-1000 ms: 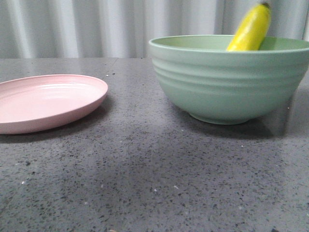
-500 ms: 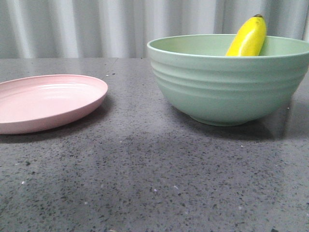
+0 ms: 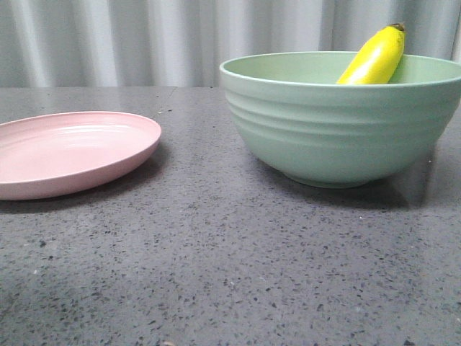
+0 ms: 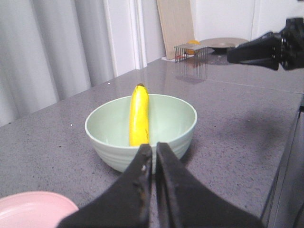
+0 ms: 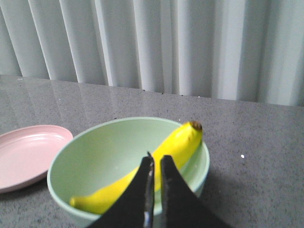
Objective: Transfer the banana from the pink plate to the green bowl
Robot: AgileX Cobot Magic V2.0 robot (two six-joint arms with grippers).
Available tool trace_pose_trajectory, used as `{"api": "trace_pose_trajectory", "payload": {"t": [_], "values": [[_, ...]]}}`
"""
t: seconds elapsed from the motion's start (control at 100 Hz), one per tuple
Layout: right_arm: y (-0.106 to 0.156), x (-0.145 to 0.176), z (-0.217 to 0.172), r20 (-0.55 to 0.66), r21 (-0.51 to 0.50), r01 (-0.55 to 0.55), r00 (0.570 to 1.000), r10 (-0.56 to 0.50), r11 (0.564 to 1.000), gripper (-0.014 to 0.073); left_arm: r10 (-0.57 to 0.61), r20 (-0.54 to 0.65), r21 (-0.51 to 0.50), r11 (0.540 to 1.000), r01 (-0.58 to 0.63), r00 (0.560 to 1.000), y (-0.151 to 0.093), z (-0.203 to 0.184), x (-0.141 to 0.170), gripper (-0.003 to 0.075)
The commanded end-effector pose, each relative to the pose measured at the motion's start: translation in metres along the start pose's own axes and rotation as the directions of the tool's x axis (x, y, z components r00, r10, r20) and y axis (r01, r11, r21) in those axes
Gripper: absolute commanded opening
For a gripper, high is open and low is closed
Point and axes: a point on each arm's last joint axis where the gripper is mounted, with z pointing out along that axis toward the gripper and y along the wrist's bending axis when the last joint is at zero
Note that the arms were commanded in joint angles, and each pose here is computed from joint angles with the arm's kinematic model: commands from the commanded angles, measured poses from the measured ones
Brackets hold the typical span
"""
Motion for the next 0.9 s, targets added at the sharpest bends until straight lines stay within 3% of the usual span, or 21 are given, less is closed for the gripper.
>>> {"api": "trace_pose_trajectory", "payload": {"t": [0.0,0.21,0.38,0.71,0.89], "values": [[0.0,-0.001,-0.01,0.128,0.002,0.021,0.992,-0.021,1.0,-0.0064,-0.026,0.14,0.005,1.0,0.025,0.99,0.0,-0.016,-0.001,-0.002],[-0.001,0.029,-0.014,0.086,0.002,0.021,0.996,-0.021,1.0,-0.0064,-0.032,0.16,0.01,0.999,0.031,0.987,-0.001,-0.035,0.026,-0.002],[-0.002,0.047,-0.01,0.018,0.003,0.021,1.0,-0.021,1.0,-0.0064,-0.033,0.11,0.009,0.999,0.032,0.993,-0.001,-0.031,0.045,-0.002],[-0.002,0.05,-0.01,0.008,0.003,0.021,1.0,-0.021,1.0,-0.0064,-0.018,0.05,-0.011,1.0,0.019,0.999,0.0,-0.024,0.071,-0.002],[-0.002,0.05,-0.01,0.008,0.003,0.021,1.0,-0.021,1.0,-0.0064,-0.01,0.097,-0.109,0.994,0.021,0.995,0.007,-0.021,0.083,-0.002]]}}
